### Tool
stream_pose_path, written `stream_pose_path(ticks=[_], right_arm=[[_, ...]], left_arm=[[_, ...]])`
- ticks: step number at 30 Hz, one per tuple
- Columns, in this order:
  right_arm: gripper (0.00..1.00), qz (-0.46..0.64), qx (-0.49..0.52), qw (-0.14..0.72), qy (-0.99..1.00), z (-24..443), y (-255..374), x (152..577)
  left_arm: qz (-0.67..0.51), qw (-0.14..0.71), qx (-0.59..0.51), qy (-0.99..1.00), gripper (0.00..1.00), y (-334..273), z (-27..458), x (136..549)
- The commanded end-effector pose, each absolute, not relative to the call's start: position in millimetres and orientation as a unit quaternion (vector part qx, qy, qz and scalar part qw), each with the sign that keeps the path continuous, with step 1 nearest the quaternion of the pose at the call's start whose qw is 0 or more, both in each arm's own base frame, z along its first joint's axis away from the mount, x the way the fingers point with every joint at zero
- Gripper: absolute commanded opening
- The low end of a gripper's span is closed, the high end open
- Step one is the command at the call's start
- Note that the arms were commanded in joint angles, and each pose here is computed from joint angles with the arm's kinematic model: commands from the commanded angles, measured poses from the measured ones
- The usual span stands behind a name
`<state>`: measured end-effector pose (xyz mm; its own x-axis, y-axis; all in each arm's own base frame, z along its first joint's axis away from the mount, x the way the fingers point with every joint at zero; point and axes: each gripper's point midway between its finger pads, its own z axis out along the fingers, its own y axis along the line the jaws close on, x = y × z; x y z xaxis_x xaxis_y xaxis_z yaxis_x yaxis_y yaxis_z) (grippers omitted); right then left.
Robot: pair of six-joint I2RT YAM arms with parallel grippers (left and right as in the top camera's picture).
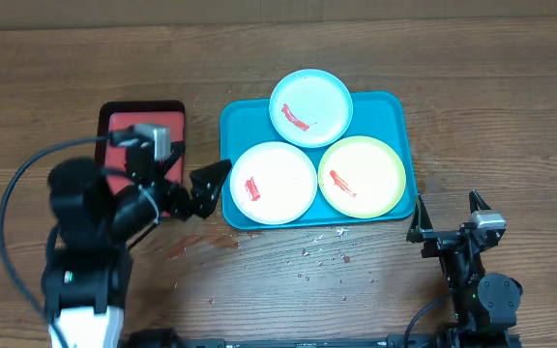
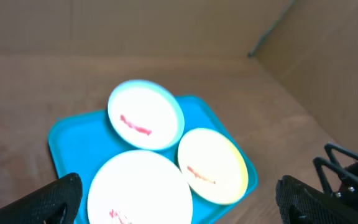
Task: Clean dirty plates on tray and stack at the side
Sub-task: 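Move the left gripper over the green sponge on the red tray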
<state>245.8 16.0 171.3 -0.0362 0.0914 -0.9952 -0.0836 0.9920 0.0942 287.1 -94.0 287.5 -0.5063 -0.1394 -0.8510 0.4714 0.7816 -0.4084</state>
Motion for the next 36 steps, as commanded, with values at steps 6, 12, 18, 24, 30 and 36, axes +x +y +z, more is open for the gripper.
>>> stream_pose_path(ticks=[6, 12, 18, 24, 30, 36], right_arm=[[1.00, 0.064, 0.004, 0.695, 0.716, 170, 17, 246], [1.00, 0.064, 0.004, 0.695, 0.716, 170, 17, 246], [1.00, 0.064, 0.004, 0.695, 0.716, 170, 17, 246], [1.00, 0.064, 0.004, 0.695, 0.716, 170, 17, 246], [1.00, 0.064, 0.004, 0.695, 0.716, 170, 17, 246], [1.00, 0.064, 0.004, 0.695, 0.716, 170, 17, 246]], left_arm=[[-0.110, 0.399, -0.130, 0.901, 1.00, -5, 253, 325], [-0.042, 0.366, -0.158, 0.916, 1.00, 16, 249, 330], [-0.036, 0.339, -0.181, 0.923, 1.00, 21, 230, 342], [0.004, 0.233, -0.240, 0.942, 1.00, 47, 222, 361], [0.053, 0.174, -0.247, 0.952, 1.00, 63, 185, 382], [0.065, 0.118, -0.252, 0.958, 1.00, 65, 133, 395]])
